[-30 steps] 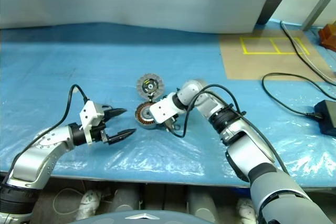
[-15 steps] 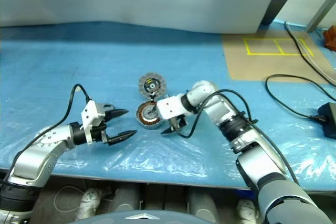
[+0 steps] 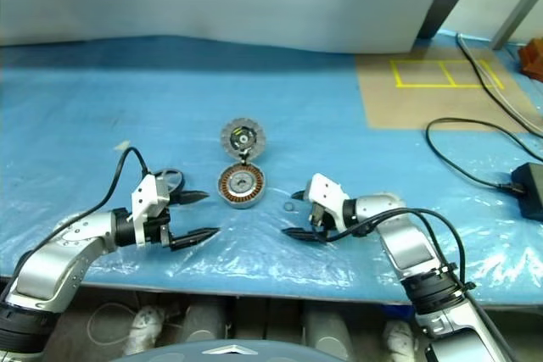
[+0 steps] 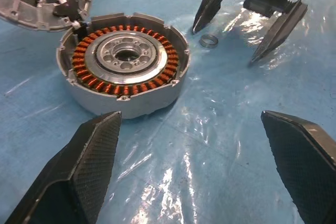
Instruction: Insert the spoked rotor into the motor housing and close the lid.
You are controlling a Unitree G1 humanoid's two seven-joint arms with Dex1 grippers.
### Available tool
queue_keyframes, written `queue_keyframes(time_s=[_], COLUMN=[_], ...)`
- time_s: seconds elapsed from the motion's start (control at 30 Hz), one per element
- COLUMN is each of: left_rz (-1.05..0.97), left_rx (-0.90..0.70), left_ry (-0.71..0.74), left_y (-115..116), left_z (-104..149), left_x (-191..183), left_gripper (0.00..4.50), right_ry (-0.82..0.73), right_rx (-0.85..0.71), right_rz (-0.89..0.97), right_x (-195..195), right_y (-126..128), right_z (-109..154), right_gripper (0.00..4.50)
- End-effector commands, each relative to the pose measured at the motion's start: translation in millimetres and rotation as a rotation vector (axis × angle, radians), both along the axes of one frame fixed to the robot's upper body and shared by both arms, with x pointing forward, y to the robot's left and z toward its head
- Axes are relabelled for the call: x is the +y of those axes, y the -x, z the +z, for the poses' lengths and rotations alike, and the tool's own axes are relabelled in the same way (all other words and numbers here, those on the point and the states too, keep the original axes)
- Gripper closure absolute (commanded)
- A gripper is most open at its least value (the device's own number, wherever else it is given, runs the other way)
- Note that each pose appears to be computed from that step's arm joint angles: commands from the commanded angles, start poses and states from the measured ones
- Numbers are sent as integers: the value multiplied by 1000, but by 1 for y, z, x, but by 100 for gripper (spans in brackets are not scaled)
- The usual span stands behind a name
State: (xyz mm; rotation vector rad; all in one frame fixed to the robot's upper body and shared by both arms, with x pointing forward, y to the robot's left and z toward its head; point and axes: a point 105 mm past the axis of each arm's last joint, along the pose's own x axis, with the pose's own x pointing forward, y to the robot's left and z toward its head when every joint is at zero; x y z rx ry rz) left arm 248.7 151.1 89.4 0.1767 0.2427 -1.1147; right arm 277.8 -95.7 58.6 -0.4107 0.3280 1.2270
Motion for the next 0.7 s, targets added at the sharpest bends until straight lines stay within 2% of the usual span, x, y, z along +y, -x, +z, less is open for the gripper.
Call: queue_keyframes(time_s=[0.03, 0.43, 0.53, 0.7], left_rz=[-37, -57, -56, -52], left_rx=[-16, -17, -19, -29], left_ry=[4, -23, -23, -18], left_y=[3, 7, 7, 5], left_z=[7, 4, 5, 7], left_x=[2, 4, 3, -4], left_gripper=[0, 0, 0, 0], right_ry=[-18, 68, 79, 92], right_rx=[-70, -1, 1, -8], right_rz=[-34, -123, -116, -102], right_x=[3, -15, -18, -19], right_y=[-5, -8, -9, -10], right_z=[12, -29, -30, -30], right_gripper=[21, 21, 80, 243])
